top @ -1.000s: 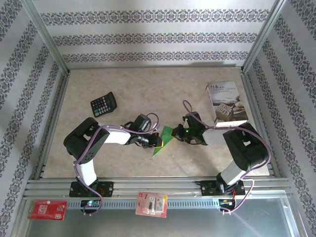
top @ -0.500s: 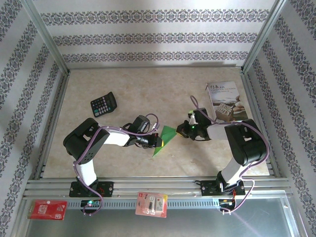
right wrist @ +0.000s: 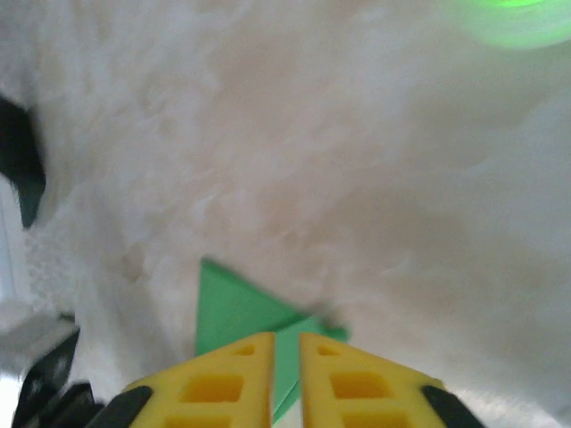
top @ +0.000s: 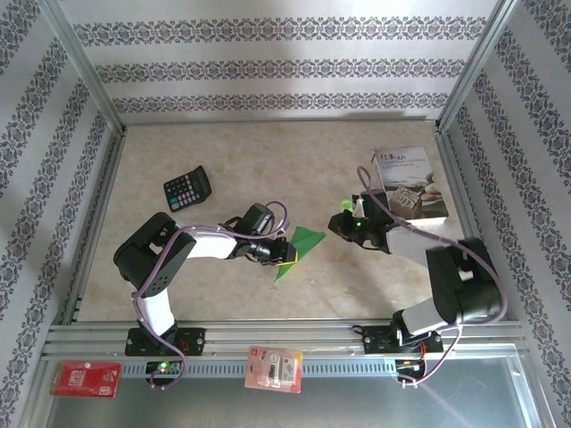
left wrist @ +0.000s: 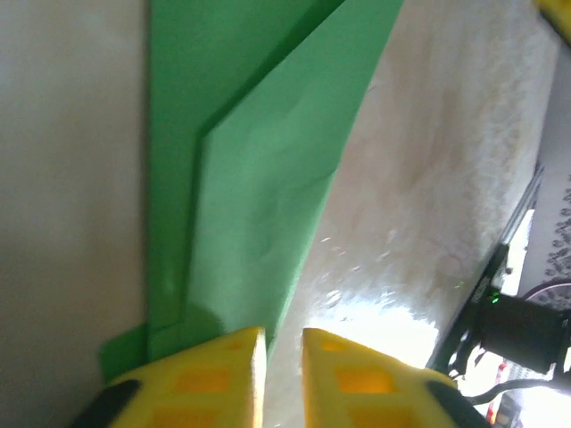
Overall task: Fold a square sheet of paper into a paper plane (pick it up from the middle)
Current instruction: Turn over a paper plane at the center of the table.
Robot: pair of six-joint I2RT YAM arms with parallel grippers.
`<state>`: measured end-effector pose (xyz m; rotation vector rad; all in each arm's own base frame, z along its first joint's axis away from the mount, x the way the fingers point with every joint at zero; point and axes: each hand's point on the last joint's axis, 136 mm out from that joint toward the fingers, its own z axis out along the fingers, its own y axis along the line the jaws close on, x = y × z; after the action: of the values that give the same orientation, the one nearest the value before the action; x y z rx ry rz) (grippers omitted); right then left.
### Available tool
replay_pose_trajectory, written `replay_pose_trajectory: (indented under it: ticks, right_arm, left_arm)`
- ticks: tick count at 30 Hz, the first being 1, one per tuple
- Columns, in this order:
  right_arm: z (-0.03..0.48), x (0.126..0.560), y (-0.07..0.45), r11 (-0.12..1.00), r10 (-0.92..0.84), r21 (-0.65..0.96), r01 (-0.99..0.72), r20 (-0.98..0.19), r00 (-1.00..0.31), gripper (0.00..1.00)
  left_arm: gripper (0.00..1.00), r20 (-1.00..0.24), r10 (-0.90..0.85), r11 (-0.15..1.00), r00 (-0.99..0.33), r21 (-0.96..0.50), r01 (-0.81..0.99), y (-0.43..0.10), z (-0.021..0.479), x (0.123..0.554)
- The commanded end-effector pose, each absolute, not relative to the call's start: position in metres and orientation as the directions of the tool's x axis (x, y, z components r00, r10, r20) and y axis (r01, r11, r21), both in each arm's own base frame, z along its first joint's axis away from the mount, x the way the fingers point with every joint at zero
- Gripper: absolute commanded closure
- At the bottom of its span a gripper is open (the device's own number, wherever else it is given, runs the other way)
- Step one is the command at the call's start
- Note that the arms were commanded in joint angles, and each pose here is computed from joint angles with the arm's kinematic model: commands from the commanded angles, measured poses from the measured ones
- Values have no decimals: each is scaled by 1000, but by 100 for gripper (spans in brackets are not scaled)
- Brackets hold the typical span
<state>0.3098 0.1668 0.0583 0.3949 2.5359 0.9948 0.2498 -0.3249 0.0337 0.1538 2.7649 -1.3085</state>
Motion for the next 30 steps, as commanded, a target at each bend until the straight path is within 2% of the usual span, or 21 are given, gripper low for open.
replay_pose_trajectory:
  ticks: [1, 7, 10, 17, 22, 30]
  right_arm:
    - [55, 282, 170, 797, 314, 600, 71, -310, -897, 78]
    - [57, 262, 189, 869, 265, 493, 47, -382, -885, 64]
    - [52, 257, 195, 919, 241, 388, 72, -407, -881, 47]
    - [40, 257, 228, 949, 219, 302, 91, -426, -878, 22]
    - [30, 260, 238, 968, 196, 230, 103, -429, -882, 16]
    - [21, 262, 224, 988, 156, 91, 128, -464, -872, 15]
  left_arm:
    - [75, -170, -4, 571, -985, -810, 138, -326, 78, 268]
    - [67, -198, -187, 627, -962, -778, 38, -265, 79, 289]
    - [65, -189, -175, 694, -966, -720, 15, -250, 69, 287]
    - [58, -187, -187, 753, -964, -658, -18, -231, 52, 279]
    - [57, -167, -185, 746, -968, -665, -28, -229, 43, 275]
    - [56, -143, -181, 741, -973, -670, -40, -228, 35, 269]
